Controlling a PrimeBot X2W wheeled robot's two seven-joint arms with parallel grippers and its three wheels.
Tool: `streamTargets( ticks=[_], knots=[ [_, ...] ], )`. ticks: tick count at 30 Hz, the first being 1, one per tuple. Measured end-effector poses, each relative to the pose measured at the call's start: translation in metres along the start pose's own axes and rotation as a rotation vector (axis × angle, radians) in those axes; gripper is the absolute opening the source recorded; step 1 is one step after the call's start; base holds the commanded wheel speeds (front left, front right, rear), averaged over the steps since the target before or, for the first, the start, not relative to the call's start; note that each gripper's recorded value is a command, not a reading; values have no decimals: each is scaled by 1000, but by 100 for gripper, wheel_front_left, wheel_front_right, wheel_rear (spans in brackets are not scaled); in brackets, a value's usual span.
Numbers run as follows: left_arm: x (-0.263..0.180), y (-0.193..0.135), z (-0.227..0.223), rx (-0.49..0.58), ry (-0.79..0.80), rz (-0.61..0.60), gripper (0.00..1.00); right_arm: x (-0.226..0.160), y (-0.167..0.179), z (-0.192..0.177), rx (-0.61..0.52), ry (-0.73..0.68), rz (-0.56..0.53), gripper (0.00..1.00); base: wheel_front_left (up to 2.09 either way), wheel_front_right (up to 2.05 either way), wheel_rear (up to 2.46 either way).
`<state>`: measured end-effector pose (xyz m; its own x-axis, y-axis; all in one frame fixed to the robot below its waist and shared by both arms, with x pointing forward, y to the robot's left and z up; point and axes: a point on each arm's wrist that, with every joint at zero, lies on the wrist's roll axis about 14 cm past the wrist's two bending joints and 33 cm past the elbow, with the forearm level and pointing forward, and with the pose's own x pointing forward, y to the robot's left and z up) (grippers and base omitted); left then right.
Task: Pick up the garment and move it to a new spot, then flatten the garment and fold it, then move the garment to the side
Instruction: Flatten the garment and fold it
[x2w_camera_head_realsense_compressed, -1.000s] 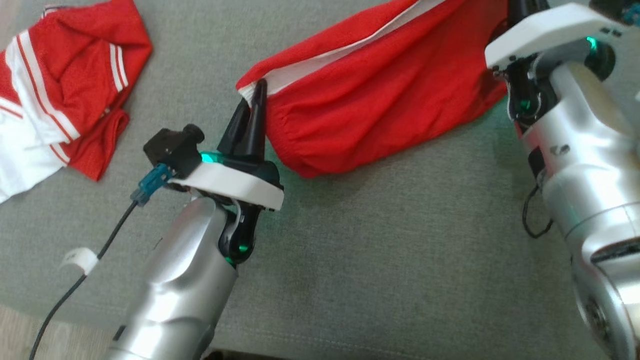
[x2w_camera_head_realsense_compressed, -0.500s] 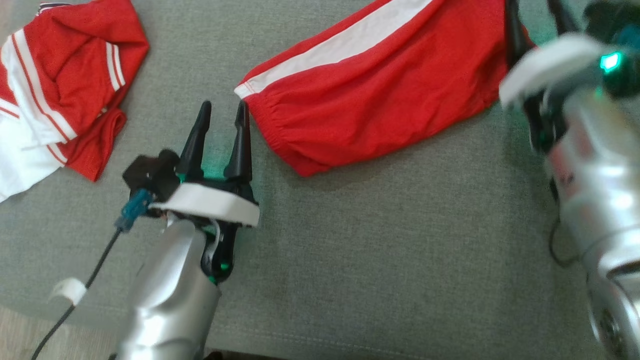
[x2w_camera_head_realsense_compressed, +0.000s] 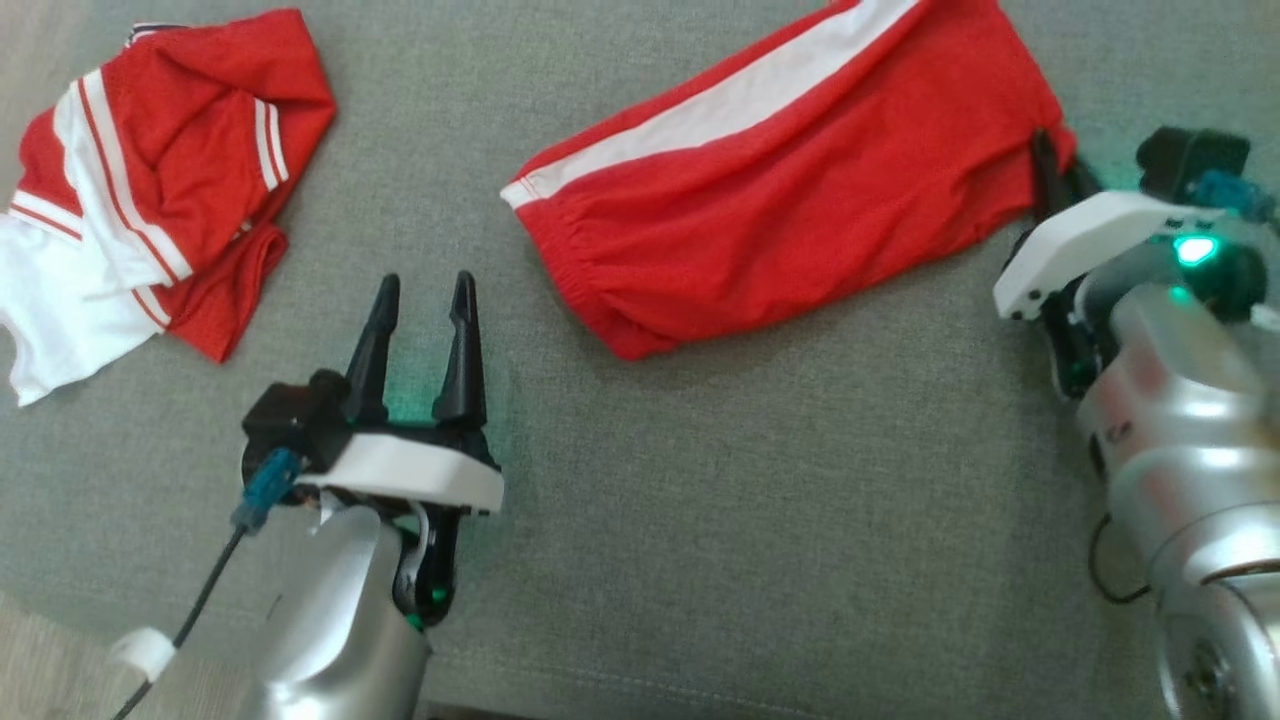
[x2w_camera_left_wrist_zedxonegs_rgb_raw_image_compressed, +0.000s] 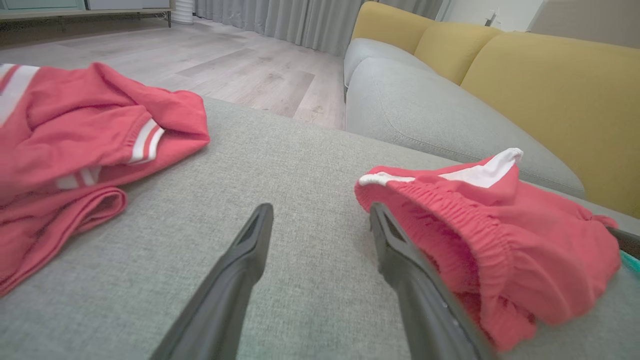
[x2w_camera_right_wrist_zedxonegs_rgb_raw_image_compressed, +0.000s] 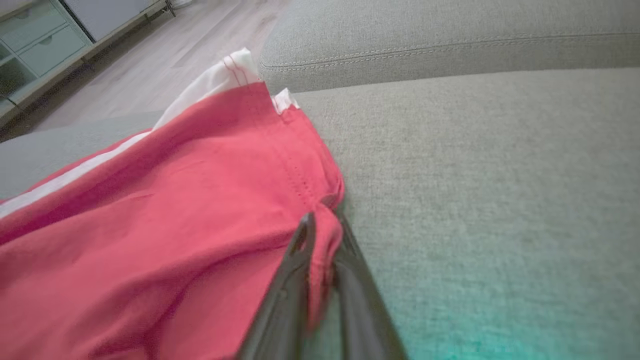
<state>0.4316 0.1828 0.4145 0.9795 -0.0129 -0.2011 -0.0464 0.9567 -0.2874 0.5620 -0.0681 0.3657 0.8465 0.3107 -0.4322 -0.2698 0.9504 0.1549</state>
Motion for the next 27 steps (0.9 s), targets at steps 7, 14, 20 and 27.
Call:
streamTargets(
  ticks=[7, 14, 20, 27],
  knots=[
    [-18, 2, 0, 27, -2, 10, 100, -20, -2, -1, 105, -32, -37, 0, 0, 0, 0],
    [-38, -3, -4, 55, 1, -2, 100, -52, -21, 10, 235, -129, -109, 0, 0, 0, 0],
    [-65, -2, -16, 58, 21, 9, 100, -101, -31, -23, 332, -133, -170, 0, 0, 0, 0],
    [-75, -15, -27, 53, 44, -29, 100, -143, -48, -33, 373, -185, -223, 0, 0, 0, 0]
  ],
)
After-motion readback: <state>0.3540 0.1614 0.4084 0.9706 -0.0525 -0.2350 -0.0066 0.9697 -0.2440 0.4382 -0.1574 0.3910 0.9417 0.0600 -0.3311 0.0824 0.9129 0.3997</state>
